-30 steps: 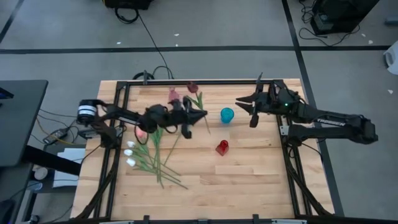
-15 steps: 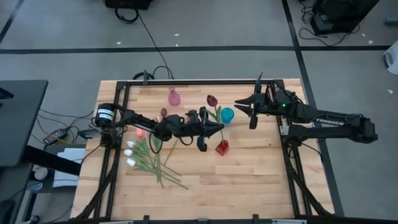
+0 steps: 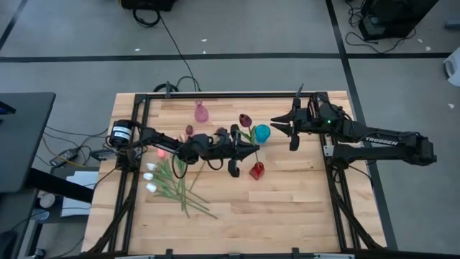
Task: Sort flowers into vase by color
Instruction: Put the left red tulip into the blue vase, then put the right red tulip into the blue vase
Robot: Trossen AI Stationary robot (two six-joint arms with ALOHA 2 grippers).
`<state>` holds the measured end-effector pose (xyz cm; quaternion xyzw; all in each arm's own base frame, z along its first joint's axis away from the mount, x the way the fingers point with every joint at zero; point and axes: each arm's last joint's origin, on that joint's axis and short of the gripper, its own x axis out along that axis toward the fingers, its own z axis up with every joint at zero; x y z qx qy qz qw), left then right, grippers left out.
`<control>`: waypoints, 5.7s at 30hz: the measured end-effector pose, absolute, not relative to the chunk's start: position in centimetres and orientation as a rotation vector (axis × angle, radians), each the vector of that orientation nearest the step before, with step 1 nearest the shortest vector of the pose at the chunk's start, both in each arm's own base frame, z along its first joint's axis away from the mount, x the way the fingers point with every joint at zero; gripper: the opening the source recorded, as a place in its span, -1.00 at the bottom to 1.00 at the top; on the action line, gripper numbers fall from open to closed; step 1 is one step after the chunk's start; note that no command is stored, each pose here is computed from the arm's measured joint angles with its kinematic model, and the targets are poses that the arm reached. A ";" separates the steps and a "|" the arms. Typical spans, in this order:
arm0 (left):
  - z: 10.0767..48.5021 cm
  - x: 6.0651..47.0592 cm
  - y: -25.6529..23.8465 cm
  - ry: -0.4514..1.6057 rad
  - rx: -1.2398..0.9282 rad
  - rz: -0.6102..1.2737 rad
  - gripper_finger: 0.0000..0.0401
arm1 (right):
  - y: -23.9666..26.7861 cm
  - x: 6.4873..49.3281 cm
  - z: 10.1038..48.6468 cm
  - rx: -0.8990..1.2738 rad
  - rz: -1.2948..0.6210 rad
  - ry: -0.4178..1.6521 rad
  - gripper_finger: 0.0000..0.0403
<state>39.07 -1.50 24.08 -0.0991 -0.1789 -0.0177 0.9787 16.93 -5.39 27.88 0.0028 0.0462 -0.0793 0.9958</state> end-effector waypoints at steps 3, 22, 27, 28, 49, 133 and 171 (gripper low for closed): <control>24.1 39.1 -1.4 -0.363 -0.198 -0.009 -0.93 | -5.5 16.7 28.0 -0.002 -0.168 0.088 -0.55; 23.9 40.5 7.3 -0.341 -0.088 0.349 -0.93 | -5.5 15.9 28.8 -0.039 -0.187 0.033 -0.55; 24.0 40.2 8.4 -0.355 -0.083 0.347 -0.93 | -5.3 15.6 29.2 -0.053 -0.181 0.008 -0.55; 24.0 40.2 8.7 -0.355 -0.083 0.353 -0.93 | -5.2 15.6 29.2 -0.053 -0.175 0.007 -0.55; 22.7 44.2 10.1 -0.269 -0.122 0.345 -0.93 | -4.3 15.9 29.1 -0.060 -0.111 0.011 -0.55; 14.1 31.8 0.7 1.245 -0.628 0.748 -0.37 | -3.9 17.4 28.4 -0.039 -0.046 0.037 -0.55; 21.4 31.7 8.0 0.245 -0.369 0.557 -0.99 | -3.8 16.5 28.6 -0.023 -0.033 0.052 -0.55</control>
